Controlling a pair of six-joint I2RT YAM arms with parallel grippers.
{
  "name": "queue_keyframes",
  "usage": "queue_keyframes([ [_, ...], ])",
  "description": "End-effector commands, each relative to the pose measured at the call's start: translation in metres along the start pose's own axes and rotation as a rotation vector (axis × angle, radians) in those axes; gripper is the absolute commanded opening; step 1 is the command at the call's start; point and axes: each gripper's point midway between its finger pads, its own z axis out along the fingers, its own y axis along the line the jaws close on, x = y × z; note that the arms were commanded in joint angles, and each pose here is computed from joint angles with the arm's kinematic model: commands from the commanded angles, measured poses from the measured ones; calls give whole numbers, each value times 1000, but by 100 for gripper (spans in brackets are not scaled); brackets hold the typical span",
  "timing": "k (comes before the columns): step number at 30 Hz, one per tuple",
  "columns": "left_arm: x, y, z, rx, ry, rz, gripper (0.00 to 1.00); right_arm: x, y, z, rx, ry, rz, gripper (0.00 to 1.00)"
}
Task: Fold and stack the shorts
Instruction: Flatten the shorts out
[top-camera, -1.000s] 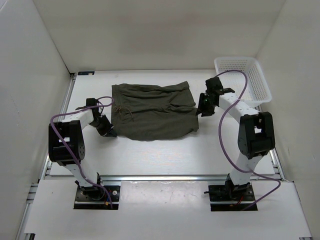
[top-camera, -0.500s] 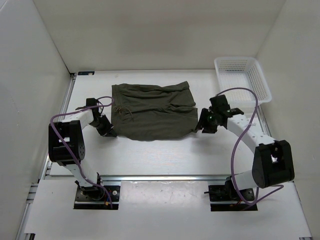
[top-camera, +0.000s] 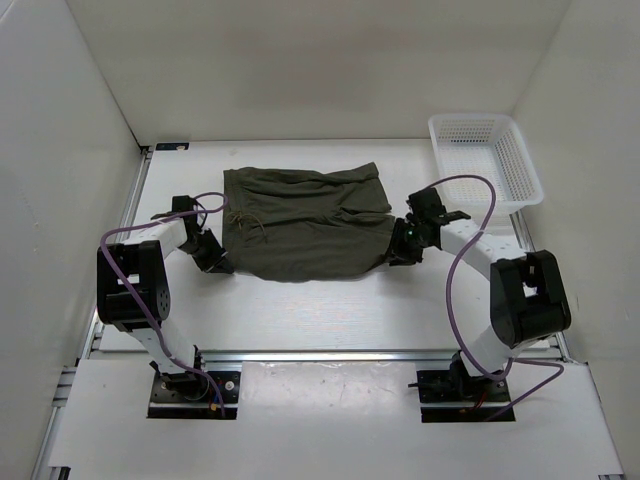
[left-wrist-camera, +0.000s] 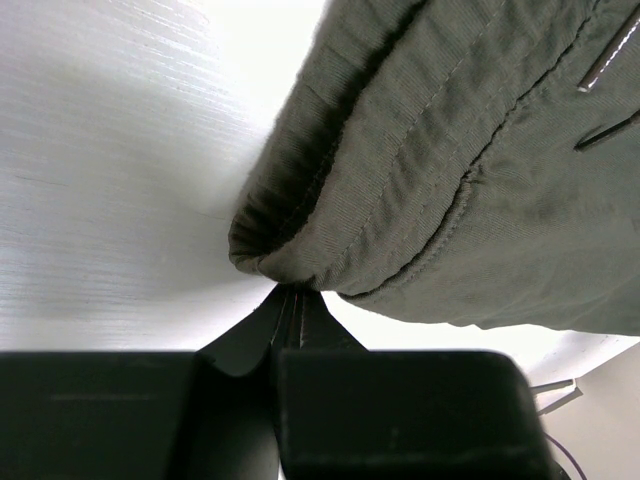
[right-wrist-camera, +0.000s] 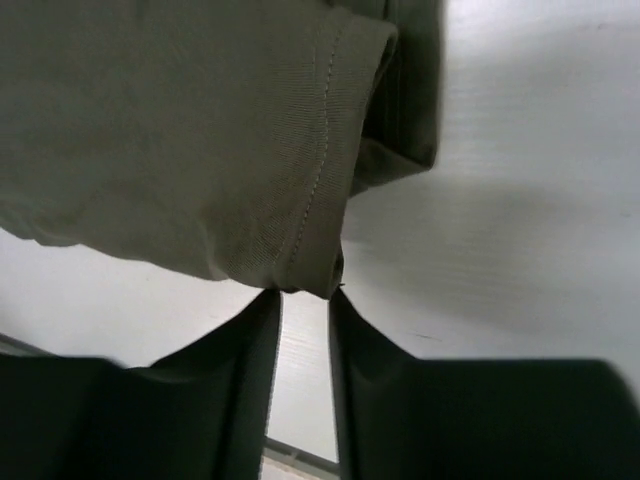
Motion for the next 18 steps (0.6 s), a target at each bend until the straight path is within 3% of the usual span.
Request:
queue_keyframes([
  [1,-14,-10,-16,23,-68,32,10,-26,10,-4,-5,-80,-37,28],
  [2,-14,-10,-16,23,-68,32,10,-27,9,-4,3,-84,-47,17],
  [5,-14,-10,-16,23,-68,32,10,-30,6,-9,28,-101,-58,0],
  [18,-16,-7,-15,3,-70,37,10,-51,19,-71,44,-170,-214,0],
])
